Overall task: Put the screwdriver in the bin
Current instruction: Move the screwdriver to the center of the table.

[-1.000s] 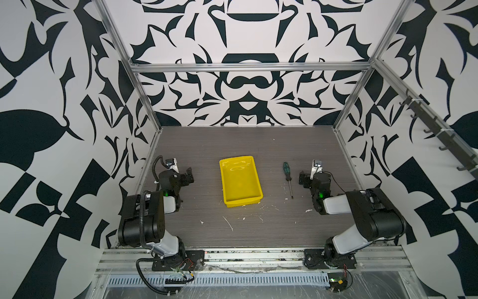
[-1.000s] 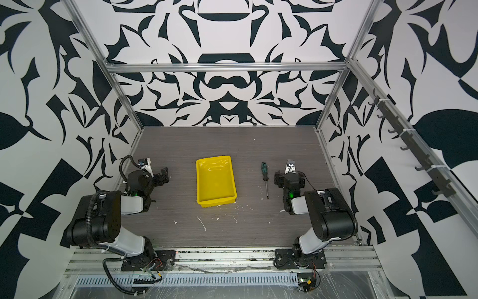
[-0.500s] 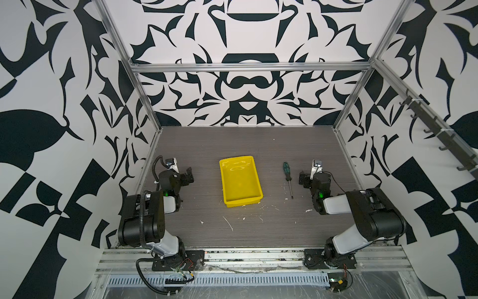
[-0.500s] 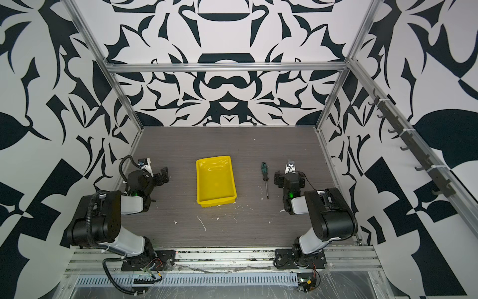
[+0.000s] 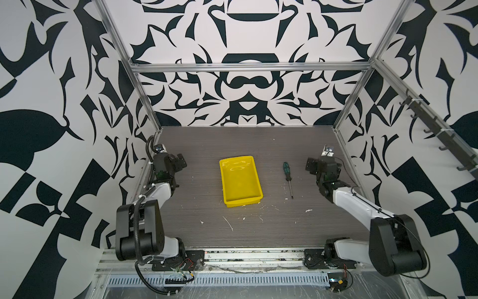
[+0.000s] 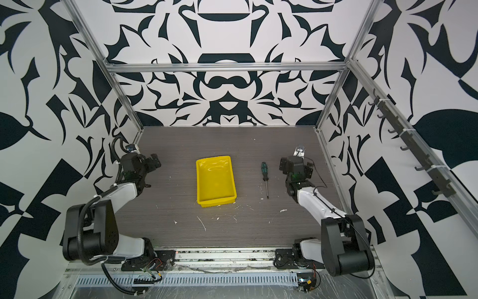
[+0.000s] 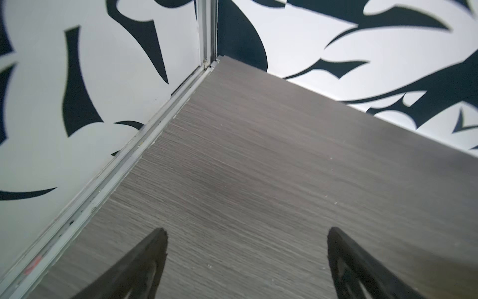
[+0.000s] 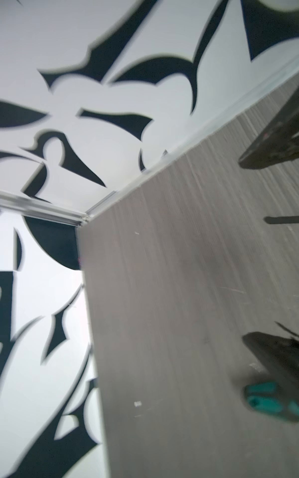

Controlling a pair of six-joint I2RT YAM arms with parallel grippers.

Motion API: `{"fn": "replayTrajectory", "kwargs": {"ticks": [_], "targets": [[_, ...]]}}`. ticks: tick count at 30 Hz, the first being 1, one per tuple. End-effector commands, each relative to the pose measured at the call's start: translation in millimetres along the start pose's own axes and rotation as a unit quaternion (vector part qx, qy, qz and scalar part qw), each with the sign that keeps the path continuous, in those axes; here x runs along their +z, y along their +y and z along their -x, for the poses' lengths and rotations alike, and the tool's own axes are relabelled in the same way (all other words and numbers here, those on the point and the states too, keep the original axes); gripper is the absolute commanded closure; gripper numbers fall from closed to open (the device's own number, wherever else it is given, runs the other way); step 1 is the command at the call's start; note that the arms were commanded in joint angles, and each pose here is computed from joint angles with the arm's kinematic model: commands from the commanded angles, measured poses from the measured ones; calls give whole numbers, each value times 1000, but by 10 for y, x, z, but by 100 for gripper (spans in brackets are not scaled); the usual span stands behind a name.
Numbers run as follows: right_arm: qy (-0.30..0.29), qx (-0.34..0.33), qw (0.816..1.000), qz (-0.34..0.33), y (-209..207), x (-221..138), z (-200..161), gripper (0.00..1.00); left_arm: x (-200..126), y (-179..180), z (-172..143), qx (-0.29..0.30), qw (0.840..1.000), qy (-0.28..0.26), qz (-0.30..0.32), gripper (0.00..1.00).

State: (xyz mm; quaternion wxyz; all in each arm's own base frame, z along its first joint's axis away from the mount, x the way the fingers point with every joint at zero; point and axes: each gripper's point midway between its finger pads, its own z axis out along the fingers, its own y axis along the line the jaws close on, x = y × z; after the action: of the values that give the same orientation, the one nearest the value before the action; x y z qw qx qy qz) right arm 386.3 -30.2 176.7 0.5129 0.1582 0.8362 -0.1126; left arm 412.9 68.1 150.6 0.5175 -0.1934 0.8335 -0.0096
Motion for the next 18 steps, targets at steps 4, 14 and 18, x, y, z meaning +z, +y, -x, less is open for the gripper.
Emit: {"fn": "replayTrajectory", "kwargs": {"ticks": [4,14,18], "targets": [[191,-7,982,-5,50,-431,-385,0,-259,146,-528,-170,961,198,95,1],[355,-52,933,20,679,-485,-848,8,-567,-437,-754,-235,929,287,-22,1],[378,-80,921,42,989,-408,-987,5,-679,-668,-867,-194,926,321,-46,1]]}}
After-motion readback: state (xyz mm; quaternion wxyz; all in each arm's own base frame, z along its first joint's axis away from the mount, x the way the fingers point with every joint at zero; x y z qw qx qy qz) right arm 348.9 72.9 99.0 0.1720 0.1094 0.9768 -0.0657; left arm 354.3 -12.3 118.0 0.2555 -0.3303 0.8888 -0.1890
